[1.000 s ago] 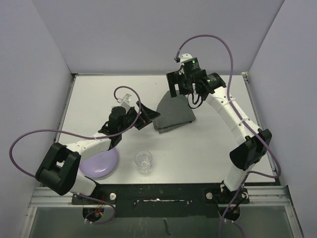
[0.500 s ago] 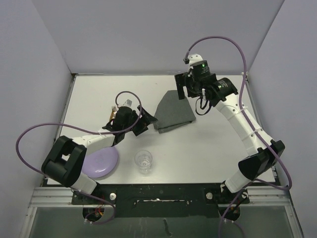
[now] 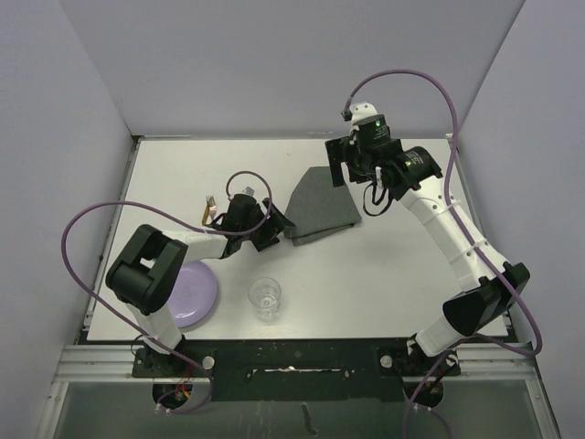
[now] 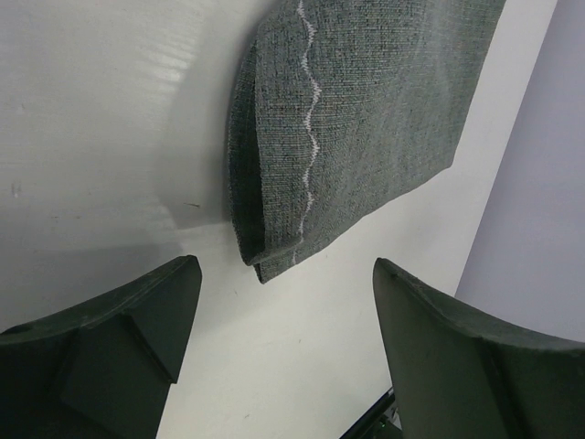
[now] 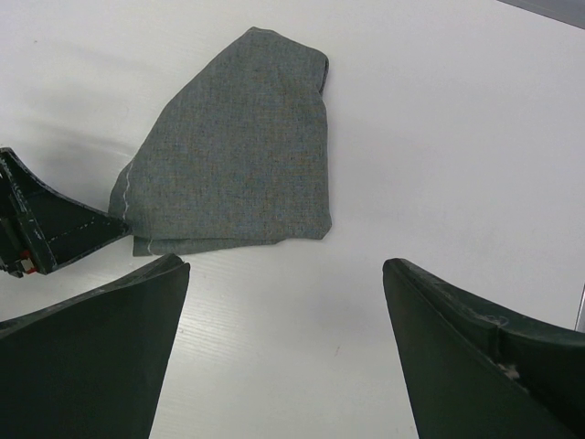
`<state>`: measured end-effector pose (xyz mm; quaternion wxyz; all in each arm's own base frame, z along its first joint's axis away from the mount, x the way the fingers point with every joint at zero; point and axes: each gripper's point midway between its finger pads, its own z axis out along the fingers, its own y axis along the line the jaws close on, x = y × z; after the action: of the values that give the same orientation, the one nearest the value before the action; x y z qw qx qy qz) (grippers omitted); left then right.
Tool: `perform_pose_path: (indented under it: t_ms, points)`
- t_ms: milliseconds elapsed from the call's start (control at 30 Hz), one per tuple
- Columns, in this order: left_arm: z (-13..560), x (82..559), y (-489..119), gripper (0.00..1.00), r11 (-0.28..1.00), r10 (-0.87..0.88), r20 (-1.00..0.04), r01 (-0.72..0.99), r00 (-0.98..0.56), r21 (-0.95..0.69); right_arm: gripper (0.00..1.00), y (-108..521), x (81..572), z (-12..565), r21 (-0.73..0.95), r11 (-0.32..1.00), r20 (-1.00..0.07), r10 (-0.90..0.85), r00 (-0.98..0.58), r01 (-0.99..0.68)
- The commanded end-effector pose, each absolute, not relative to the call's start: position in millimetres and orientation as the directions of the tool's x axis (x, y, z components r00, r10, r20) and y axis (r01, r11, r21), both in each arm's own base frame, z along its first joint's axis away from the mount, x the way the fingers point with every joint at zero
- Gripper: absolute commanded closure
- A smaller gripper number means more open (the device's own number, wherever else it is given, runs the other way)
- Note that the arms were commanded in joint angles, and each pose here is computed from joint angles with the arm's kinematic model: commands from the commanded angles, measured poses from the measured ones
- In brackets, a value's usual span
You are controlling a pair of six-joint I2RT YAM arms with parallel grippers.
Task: Set the dinner table for one person
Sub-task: Flatten out the napkin at the center of the board.
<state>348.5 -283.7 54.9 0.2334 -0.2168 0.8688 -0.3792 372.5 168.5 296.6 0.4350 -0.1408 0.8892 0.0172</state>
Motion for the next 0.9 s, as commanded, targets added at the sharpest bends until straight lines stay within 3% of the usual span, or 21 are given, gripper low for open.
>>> perform_pose_path:
  t_ms: [0,300,633,700,867]
  points:
    - [82,370,-299,0.3,0.594,-0.539,-0.303,-0.099,-0.786,-0.798,0.09,162,371,313,-0.097,0.964,-0.811,-0.222,-0.542,-0.249]
    - [93,384,-305,0.4,0.629,-0.501,-0.361,-0.044,-0.787,-0.776,0.1,161,370,309,-0.102,0.964,-0.807,-0.225,-0.546,-0.247]
    - [66,385,-313,0.48,0.631,-0.477,-0.321,-0.065,-0.818,-0.773,0.09,157,369,309,-0.106,0.965,-0.808,-0.225,-0.544,-0.241]
    - [64,385,-313,0.53,0.628,-0.476,-0.316,-0.065,-0.821,-0.776,0.1,156,370,309,-0.106,0.965,-0.81,-0.223,-0.543,-0.238]
    - [69,385,-317,0.84,0.585,-0.471,-0.321,-0.019,-0.822,-0.811,0.1,156,369,309,-0.105,0.966,-0.81,-0.222,-0.542,-0.238]
